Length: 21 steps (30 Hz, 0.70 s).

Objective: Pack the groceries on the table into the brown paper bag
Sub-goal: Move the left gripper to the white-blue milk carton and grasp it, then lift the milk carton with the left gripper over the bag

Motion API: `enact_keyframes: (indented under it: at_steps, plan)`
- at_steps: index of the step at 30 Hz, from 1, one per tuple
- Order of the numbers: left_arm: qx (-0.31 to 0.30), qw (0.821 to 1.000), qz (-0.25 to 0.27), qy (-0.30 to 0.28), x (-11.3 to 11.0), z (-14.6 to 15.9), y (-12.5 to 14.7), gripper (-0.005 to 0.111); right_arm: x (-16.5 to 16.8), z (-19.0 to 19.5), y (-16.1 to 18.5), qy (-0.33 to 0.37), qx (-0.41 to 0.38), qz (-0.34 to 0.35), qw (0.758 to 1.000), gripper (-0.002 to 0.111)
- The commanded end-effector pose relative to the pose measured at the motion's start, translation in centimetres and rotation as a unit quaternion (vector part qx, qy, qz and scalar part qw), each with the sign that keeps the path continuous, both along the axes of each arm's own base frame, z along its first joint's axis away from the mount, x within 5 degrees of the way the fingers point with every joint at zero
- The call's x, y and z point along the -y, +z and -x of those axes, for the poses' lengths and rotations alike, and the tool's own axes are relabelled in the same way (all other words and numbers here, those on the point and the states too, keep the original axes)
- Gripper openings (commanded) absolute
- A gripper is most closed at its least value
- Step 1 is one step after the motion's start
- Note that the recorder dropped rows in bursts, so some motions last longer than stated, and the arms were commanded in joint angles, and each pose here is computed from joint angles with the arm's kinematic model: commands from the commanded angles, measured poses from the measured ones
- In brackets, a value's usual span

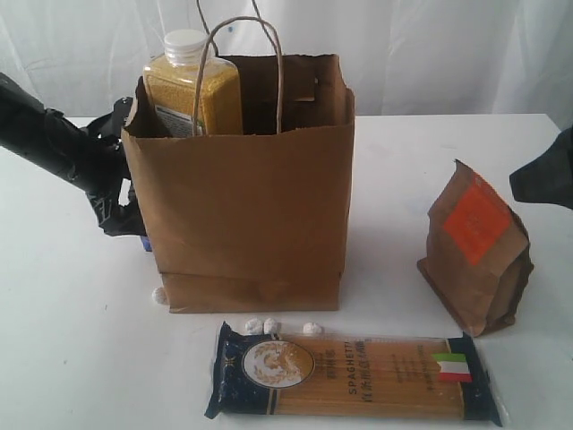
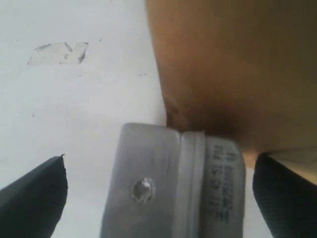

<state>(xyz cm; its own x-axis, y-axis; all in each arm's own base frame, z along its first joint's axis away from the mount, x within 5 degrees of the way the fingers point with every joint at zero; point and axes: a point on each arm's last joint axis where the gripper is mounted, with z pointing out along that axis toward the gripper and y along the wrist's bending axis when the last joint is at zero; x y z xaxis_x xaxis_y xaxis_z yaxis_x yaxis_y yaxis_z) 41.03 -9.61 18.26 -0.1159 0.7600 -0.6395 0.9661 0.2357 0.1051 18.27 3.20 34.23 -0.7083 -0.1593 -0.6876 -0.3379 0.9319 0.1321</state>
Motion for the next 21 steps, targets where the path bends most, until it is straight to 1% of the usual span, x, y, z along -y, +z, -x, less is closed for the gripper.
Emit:
enact_keyframes:
  at_steps: [1, 2, 3, 4, 5, 8, 10, 11, 14, 17, 21]
  plan:
    - [0.005, 1.0, 0.007, 0.018, 0.0, -0.3, 0.0, 0.104, -0.1, 0.2, 0.0, 0.002, 0.0, -0.003, 1.0, 0.055]
    - [0.007, 1.0, 0.006, 0.026, 0.0, -0.4, 0.0, 0.103, -0.1, 0.2, 0.0, 0.002, 0.0, -0.003, 1.0, 0.055]
    - [0.009, 0.999, 0.005, 0.033, -0.1, -0.5, 0.0, 0.099, -0.1, 0.2, 0.0, 0.002, 0.0, -0.003, 1.0, 0.055]
    - [0.011, 0.999, 0.004, 0.037, -0.1, -0.6, 0.0, 0.091, -0.1, 0.2, 0.0, 0.002, 0.0, -0.003, 1.0, 0.055]
    - [0.011, 0.999, 0.004, 0.04, -0.1, -0.6, 0.0, 0.081, -0.1, 0.2, 0.0, 0.002, 0.0, -0.003, 1.0, 0.055]
    - [-0.009, 0.998, 0.013, 0.066, -0.1, -0.6, 0.0, 0.041, -0.1, 0.2, 0.0, 0.002, 0.0, -0.003, 1.0, 0.055]
    - [-0.035, 0.996, 0.024, 0.083, -0.1, -0.5, 0.0, 0.008, -0.1, 0.2, 0.0, 0.002, 0.0, -0.003, 1.0, 0.055]
    - [-0.042, 0.995, 0.025, 0.084, -0.1, -0.3, 0.1, 0.001, -0.1, 0.2, 0.0, 0.002, 0.0, -0.003, 1.0, 0.055]
    - [-0.036, 0.996, 0.014, 0.084, -0.2, 0.0, 1.2, 0.0, -0.2, 0.2, 0.1, 0.002, 0.0, -0.009, 1.0, 0.055]
    - [-0.023, 0.991, 0.004, 0.13, -0.9, 0.4, 3.8, 0.0, -0.2, 0.1, 0.1, 0.002, 0.001, -0.013, 1.0, 0.055]
    - [0.001, 0.979, 0.001, 0.203, -2.6, 1.9, 8.7, 0.0, -0.2, 0.1, 0.1, 0.002, 0.001, -0.016, 1.0, 0.055]
